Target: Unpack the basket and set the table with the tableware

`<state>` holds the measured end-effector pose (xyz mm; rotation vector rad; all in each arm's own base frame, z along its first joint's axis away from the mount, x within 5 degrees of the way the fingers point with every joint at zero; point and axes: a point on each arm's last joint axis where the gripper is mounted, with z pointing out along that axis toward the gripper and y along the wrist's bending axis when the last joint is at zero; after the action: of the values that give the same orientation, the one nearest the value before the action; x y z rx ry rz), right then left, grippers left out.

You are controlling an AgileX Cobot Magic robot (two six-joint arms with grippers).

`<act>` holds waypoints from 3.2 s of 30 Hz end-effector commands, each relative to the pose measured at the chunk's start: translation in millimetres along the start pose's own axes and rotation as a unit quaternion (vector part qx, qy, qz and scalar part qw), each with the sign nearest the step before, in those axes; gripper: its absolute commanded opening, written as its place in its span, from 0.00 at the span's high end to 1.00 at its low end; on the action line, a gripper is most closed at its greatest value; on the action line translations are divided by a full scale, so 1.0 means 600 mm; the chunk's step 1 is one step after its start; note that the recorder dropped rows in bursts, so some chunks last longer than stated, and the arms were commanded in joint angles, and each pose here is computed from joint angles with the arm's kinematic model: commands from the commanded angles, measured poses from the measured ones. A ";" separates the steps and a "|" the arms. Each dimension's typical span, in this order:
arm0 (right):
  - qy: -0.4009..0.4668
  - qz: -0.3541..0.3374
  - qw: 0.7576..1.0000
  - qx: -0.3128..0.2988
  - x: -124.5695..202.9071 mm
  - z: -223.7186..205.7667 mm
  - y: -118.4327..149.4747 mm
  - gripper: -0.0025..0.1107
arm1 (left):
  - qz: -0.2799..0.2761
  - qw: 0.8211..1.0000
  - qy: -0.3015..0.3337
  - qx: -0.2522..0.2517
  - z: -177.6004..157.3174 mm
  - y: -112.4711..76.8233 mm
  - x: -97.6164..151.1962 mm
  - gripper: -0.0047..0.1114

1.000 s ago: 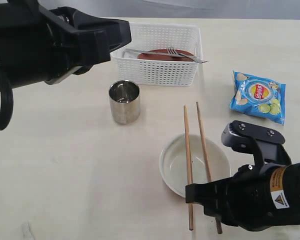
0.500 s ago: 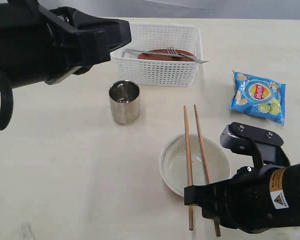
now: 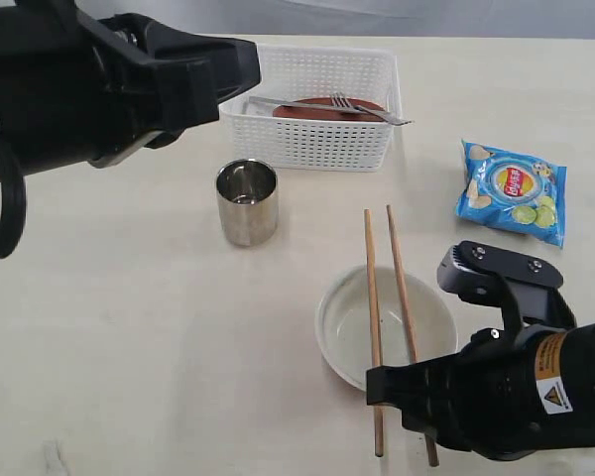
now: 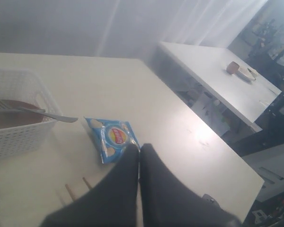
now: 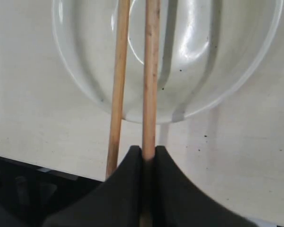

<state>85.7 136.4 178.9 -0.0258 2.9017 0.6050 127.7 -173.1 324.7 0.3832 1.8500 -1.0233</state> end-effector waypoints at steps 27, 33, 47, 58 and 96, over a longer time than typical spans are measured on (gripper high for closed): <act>0.013 -0.011 1.000 0.014 -0.004 0.027 0.004 0.98 | -0.006 1.000 -0.010 0.001 -0.002 0.001 -0.002 0.96; 0.013 -0.011 1.000 0.013 -0.004 0.027 0.004 0.98 | -0.006 1.000 -0.010 0.001 -0.002 0.001 -0.002 0.96; 0.013 -0.011 1.000 0.013 -0.004 0.027 0.004 0.98 | -0.007 1.000 -0.010 0.001 -0.002 0.001 -0.002 0.96; 0.013 -0.006 1.000 0.014 -0.004 0.027 0.004 0.97 | -0.007 1.000 -0.010 0.001 -0.002 0.001 -0.002 0.96; -0.011 -0.020 1.000 -0.016 -0.012 0.004 0.017 0.70 | -0.009 1.000 -0.016 0.002 -0.002 0.000 -0.004 0.96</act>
<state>91.6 145.6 173.8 -0.0527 2.9000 0.6084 128.1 -173.0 325.8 0.3701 1.8406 -1.0301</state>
